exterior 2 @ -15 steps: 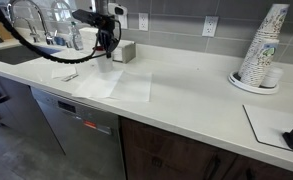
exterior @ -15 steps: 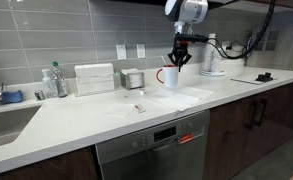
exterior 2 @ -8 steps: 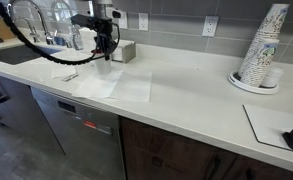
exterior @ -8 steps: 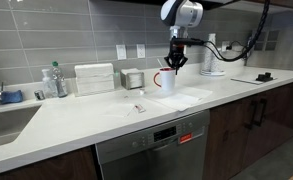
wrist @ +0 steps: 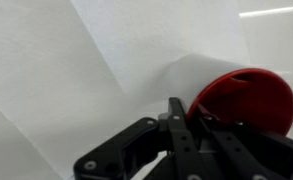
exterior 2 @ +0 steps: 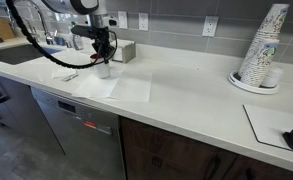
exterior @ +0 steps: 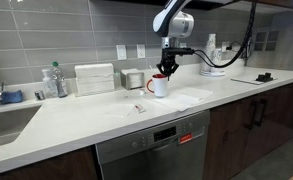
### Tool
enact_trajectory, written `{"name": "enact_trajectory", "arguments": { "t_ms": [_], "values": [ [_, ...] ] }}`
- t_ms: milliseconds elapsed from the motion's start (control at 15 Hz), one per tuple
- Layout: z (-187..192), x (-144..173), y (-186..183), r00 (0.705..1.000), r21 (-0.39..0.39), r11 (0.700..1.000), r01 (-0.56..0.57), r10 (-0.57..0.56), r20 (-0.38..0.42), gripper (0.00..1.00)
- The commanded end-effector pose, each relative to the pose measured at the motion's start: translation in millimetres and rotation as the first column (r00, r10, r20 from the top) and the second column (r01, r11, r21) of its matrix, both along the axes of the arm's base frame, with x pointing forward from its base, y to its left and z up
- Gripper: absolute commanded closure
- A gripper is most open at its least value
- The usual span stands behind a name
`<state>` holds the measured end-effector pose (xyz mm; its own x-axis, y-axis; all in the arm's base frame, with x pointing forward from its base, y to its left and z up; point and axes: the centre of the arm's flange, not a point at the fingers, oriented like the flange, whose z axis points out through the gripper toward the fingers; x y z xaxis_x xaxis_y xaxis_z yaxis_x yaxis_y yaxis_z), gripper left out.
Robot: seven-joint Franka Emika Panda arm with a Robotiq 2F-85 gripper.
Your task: Move the cup to the left
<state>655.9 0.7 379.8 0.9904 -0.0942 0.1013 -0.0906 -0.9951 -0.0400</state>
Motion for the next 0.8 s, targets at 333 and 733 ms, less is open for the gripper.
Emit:
{"name": "enact_trajectory", "arguments": {
  "t_ms": [333, 733],
  "values": [
    [-20.7, 11.9, 7.9, 0.996, 0.000, 0.996, -0.085, 0.085, 0.026, 0.98],
    [-28.5, 28.9, -10.2, 1.000, 0.071, 0.997, -0.003, 0.002, 0.022, 0.98]
  ]
}}
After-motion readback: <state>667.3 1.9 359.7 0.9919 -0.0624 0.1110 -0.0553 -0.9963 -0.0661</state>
